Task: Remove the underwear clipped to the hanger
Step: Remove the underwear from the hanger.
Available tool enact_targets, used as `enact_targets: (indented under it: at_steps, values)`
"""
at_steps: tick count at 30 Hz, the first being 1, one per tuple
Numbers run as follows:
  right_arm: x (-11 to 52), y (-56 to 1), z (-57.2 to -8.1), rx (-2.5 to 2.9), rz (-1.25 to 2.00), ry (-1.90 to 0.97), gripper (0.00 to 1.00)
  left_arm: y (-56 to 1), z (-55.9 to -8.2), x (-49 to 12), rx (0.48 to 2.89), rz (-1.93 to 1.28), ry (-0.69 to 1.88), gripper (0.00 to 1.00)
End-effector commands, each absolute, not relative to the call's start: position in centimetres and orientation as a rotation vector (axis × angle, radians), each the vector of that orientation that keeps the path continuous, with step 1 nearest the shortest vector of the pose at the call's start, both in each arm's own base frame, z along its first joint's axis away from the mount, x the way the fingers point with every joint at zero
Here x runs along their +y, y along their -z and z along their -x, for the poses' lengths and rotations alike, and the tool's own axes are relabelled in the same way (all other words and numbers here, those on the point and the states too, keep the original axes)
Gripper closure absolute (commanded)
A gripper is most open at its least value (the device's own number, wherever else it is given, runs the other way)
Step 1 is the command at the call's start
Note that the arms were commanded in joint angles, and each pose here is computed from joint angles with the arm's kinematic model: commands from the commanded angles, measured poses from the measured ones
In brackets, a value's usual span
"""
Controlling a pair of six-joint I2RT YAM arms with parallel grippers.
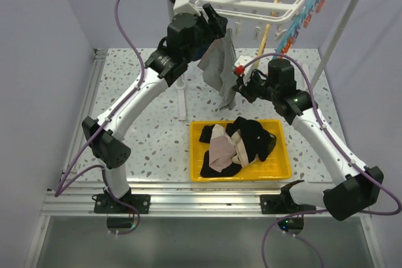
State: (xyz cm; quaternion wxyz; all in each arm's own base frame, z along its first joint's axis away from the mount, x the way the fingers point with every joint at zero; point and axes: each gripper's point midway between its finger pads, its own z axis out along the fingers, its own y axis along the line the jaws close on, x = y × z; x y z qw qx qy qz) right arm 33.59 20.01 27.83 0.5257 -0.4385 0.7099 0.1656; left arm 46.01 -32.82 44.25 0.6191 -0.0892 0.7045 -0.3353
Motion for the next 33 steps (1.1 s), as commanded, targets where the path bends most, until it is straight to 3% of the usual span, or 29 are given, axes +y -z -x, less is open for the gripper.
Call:
enact_targets:
  at_steps: [1, 23, 29, 32, 33]
  values:
    - [19.4, -29.4, -34.8, 1.636, 1.101, -0.226, 1.00, -46.9, -45.7, -32.7, 1.568, 0.209, 0.800, 0.28]
    - [19.6, -29.5, -35.5, 1.553, 1.212, -0.002, 1.00, -45.4, -47.7, -34.3, 1.576, 0.165, 0.677, 0.38]
    - [19.7, -29.3, -35.4, 1.557, 1.210, -0.009, 1.00, -45.9, -48.1, -35.1, 1.550, 0.141, 0.664, 0.52]
    - [19.7, -29.4, -35.3, 1.556, 1.209, -0.013, 1.00, -45.7, -48.2, -35.5, 1.554, 0.129, 0.672, 0.66]
    - [19.7, -29.4, -35.3, 1.555, 1.207, -0.012, 1.00, -45.7, -48.2, -35.5, 1.553, 0.126, 0.675, 0.75]
